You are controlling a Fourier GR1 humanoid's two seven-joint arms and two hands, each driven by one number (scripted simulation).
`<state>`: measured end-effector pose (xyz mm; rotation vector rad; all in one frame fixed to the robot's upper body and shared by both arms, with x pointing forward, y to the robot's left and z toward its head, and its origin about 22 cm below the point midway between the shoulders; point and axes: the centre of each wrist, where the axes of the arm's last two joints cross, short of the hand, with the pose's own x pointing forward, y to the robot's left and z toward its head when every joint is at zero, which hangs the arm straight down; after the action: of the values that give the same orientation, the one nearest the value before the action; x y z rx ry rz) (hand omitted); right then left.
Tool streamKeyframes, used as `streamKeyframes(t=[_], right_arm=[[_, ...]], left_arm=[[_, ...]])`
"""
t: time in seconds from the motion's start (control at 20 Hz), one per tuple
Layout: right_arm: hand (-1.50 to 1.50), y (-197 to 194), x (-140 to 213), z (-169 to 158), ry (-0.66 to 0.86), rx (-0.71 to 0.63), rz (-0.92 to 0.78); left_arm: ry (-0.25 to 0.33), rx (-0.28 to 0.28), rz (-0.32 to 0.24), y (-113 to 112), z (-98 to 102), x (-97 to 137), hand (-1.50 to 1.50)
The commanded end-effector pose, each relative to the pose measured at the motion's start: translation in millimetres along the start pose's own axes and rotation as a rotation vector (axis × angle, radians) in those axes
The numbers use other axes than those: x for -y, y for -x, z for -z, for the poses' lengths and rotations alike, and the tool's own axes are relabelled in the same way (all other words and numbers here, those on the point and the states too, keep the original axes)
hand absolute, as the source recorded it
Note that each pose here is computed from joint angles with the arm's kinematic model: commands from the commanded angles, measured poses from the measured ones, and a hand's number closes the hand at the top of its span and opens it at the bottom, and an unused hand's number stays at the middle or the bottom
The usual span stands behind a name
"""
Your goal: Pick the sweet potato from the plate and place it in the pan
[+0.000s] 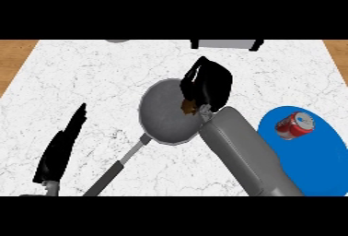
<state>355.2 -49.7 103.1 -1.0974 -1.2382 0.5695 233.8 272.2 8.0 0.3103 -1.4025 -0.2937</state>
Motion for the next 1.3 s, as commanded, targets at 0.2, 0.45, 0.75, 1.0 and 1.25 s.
streamKeyframes(t=[0.2,0.45,0.75,1.0,1.25], right_arm=[[1.5,20,-45,33,-0.19,-0.103,0.021],[-1.5,42,-47,38,-0.257,-0.336,0.342],[-1.5,34,-43,44,-0.06,-0.223,0.543],[-1.5,26,-35,52,0.164,-0.211,0.68],[-1.5,53,-45,49,0.335,-0.312,0.763]], left_arm=[[0.056,0.03,0.012,-10,-1,12,0.0],[0.043,0.053,0.011,-19,10,-2,0.0],[0.061,0.042,0.009,-20,9,10,0.0],[0.041,0.035,0.01,-8,5,11,0.0],[0.016,-0.001,-0.019,-1,-5,14,0.0]])
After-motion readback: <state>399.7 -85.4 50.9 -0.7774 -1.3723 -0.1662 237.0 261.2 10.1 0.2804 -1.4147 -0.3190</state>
